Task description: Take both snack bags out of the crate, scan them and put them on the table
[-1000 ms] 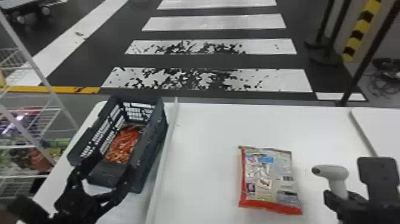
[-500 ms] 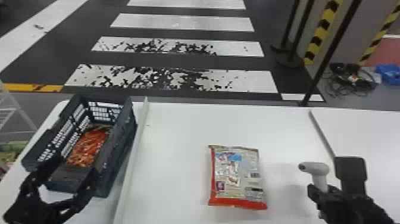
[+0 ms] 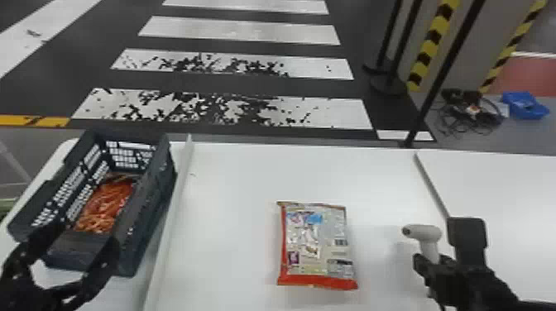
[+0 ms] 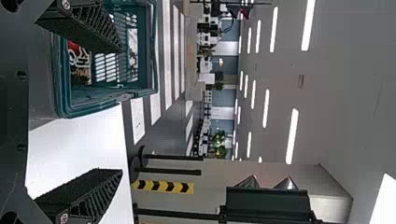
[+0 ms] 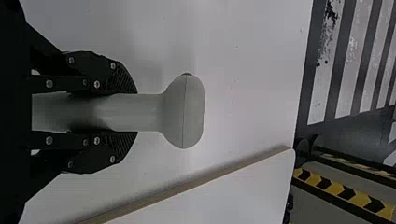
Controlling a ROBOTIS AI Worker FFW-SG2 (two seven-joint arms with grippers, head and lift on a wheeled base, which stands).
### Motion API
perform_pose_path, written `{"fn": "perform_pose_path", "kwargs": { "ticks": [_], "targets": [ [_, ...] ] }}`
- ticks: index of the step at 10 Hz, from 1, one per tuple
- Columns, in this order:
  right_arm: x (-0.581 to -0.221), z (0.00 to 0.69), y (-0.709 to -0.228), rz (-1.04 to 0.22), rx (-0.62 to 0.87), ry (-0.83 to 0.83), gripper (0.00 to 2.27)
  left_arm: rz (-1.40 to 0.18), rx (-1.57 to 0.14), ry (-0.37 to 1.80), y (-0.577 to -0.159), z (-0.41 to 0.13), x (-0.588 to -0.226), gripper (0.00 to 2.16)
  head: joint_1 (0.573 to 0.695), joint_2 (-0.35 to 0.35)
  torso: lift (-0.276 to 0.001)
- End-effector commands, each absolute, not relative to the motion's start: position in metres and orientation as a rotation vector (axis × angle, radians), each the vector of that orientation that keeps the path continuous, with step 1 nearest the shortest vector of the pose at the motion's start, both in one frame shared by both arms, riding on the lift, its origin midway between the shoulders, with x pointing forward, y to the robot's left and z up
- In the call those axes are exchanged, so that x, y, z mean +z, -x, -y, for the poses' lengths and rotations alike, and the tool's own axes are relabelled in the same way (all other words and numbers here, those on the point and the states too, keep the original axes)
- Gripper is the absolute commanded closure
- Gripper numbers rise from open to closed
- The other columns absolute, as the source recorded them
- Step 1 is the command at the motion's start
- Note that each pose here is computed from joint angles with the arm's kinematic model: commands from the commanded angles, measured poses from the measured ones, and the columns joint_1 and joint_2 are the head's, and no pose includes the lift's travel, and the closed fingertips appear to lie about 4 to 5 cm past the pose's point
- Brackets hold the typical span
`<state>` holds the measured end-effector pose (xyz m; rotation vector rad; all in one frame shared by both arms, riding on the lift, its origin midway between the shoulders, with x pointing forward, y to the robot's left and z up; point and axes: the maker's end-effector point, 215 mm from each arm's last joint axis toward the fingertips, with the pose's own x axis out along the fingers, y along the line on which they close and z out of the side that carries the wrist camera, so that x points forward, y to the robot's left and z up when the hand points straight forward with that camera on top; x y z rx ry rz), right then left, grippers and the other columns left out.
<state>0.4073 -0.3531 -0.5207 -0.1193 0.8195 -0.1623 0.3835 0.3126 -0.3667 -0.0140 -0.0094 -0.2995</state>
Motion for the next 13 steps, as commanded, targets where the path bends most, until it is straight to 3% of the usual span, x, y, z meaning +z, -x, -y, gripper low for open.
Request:
{"fn": "perform_pose_path", "kwargs": {
  "ticks": [1, 6, 7, 8, 9, 11, 13],
  "targets": [
    [-0.526, 0.353, -0.407, -0.832, -0.159, 0.115, 2.25, 0.010, -0.299, 0.015, -0.383, -0.312, -0.366, 0.08, 0.695, -0.058, -0.092],
    [-0.535, 0.358, -0.406, -0.850, -0.159, 0.118, 2.21, 0.010, -0.300, 0.014, -0.383, -0.313, -0.366, 0.08, 0.695, -0.062, -0.092],
    [-0.532, 0.356, -0.408, -0.831, -0.152, 0.102, 1.48, 0.010, -0.298, 0.014, -0.384, -0.313, -0.366, 0.08, 0.695, -0.063, -0.092],
    [-0.530, 0.356, -0.409, -0.822, -0.156, 0.104, 0.25, 0.012, -0.298, 0.013, -0.383, -0.313, -0.366, 0.08, 0.695, -0.063, -0.092],
    [-0.530, 0.358, -0.409, -0.823, -0.164, 0.106, 0.00, 0.012, -0.300, 0.013, -0.383, -0.313, -0.366, 0.08, 0.695, -0.063, -0.092],
    [-0.527, 0.363, -0.408, -0.814, -0.186, 0.119, 0.03, 0.015, -0.300, 0.013, -0.383, -0.313, -0.365, 0.08, 0.695, -0.065, -0.092],
    [-0.498, 0.367, -0.408, -0.756, -0.218, 0.114, 0.05, 0.013, -0.299, 0.012, -0.382, -0.313, -0.366, 0.08, 0.695, -0.075, -0.092]
  ]
}}
